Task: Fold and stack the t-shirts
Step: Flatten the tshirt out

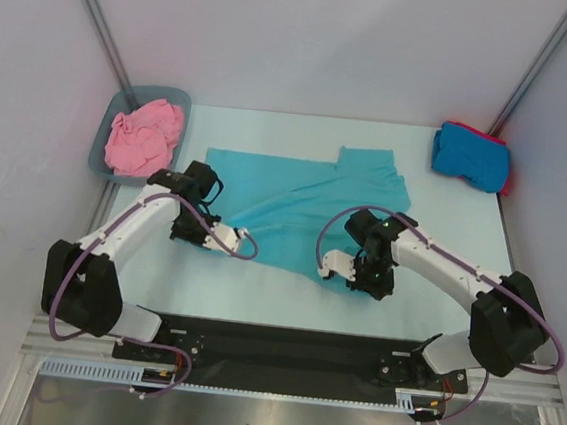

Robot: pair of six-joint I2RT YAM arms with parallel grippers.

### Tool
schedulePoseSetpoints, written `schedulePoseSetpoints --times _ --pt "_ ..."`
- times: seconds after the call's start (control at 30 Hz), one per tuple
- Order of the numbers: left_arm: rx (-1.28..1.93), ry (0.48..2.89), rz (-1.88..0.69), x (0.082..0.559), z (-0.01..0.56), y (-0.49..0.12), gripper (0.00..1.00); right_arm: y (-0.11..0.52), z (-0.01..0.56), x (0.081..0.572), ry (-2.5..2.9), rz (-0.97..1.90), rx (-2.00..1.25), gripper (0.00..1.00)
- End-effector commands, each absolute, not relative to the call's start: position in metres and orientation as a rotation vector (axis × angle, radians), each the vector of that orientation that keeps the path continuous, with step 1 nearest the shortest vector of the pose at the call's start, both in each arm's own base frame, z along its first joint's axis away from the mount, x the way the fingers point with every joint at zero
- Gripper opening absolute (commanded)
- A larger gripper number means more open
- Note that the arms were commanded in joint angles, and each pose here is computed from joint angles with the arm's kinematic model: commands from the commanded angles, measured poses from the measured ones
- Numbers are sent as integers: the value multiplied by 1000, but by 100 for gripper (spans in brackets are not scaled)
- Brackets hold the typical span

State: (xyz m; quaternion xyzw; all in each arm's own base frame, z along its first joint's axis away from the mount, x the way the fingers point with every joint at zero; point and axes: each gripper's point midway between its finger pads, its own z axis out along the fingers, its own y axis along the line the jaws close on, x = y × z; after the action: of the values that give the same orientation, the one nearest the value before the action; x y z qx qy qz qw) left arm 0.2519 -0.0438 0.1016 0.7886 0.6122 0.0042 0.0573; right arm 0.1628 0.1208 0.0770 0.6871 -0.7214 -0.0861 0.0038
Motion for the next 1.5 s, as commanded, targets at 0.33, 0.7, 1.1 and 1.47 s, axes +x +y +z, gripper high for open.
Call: schedulePoseSetpoints --times 0.33,0.7,1.1,1.47 --pt "2522 1830 188 255 103 -20 71 119 95 210 -2467 -50 2169 62" --pt "2047 1963 426 372 139 -44 83 79 120 345 -3119 -870 870 59" --pt "1937 1958 435 401 135 -71 82 83 99 370 -3014 -1363 449 53" --pt "1936 1942 426 411 127 -86 81 83 71 370 -2939 -1428 325 51"
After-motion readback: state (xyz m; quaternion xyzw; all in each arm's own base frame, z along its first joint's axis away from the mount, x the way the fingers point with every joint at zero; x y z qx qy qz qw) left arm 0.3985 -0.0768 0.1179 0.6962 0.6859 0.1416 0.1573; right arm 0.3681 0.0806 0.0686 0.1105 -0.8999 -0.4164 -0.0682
